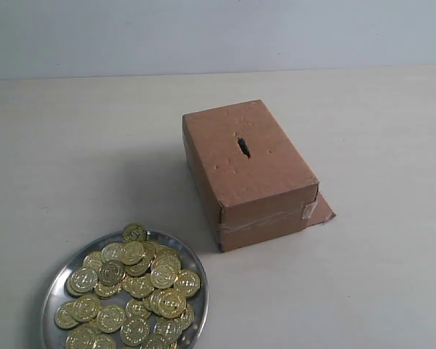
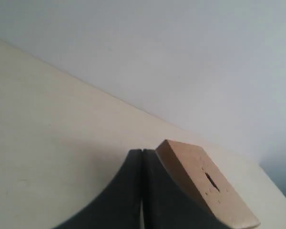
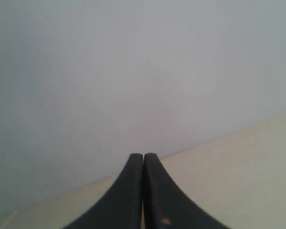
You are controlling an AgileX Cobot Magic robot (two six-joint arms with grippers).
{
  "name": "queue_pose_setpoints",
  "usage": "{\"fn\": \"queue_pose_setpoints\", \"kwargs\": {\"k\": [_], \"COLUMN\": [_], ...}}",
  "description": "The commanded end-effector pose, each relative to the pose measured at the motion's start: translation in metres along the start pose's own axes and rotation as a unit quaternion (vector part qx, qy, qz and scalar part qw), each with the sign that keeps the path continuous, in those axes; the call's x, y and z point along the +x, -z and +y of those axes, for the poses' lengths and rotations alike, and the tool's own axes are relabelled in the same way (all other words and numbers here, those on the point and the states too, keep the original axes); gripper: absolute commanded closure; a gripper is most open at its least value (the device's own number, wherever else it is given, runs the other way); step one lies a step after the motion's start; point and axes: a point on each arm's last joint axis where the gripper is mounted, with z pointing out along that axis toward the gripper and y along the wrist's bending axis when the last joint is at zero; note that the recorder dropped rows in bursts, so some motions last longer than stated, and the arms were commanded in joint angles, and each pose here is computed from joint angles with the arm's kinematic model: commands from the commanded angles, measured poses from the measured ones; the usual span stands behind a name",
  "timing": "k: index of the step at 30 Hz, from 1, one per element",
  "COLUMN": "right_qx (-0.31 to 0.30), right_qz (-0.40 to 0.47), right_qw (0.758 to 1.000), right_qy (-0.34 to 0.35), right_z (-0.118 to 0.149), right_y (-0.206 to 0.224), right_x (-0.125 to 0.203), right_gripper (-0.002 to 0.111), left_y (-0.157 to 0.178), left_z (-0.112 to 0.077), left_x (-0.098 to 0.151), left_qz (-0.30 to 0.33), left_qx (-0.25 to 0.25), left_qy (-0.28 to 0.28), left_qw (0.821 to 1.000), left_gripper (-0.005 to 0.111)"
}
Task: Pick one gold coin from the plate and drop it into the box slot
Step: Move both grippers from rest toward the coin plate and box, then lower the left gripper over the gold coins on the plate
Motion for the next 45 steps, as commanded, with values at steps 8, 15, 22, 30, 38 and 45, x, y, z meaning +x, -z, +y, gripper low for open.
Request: {"fn": "queue_pose_setpoints", "kwargs": {"k": [8,15,22,30,38,45], "right_qx": [-0.086,-0.161,-0.158,-0.150,-0.145,-0.141], "right_qz": [0.316,0.459,0.510,0.522,0.524,0.536], "right_qw": [0.937,0.858,0.829,0.821,0.818,0.812], "right_qy": [0.120,0.166,0.165,0.174,0.185,0.184], "right_z": [0.041,0.057,0.052,0.047,0.045,0.039], "right_y": [-0.102,-0.169,-0.196,-0.200,-0.200,-0.197], "right_x": [-0.058,-0.031,-0.001,0.005,0.005,0.014], "right_gripper": [0.108,0.108,0.108,0.108,0.108,0.108], "left_y": [-0.035,-0.093,-0.146,-0.192,-0.222,-0.246], "left_z": [-0.053,-0.054,-0.061,-0.078,-0.082,-0.090], "left_x": [-0.057,-0.053,-0.014,0.028,0.050,0.066], "left_qz": [0.127,0.265,0.361,0.386,0.446,0.429], "left_qx": [0.099,0.143,0.248,0.354,0.419,0.460], "left_qy": [-0.298,-0.340,-0.456,-0.618,-0.669,-0.703], "left_qw": [0.941,0.891,0.775,0.587,0.421,0.332], "left_gripper": [0.107,0.107,0.107,0.107,0.107,0.107]}}
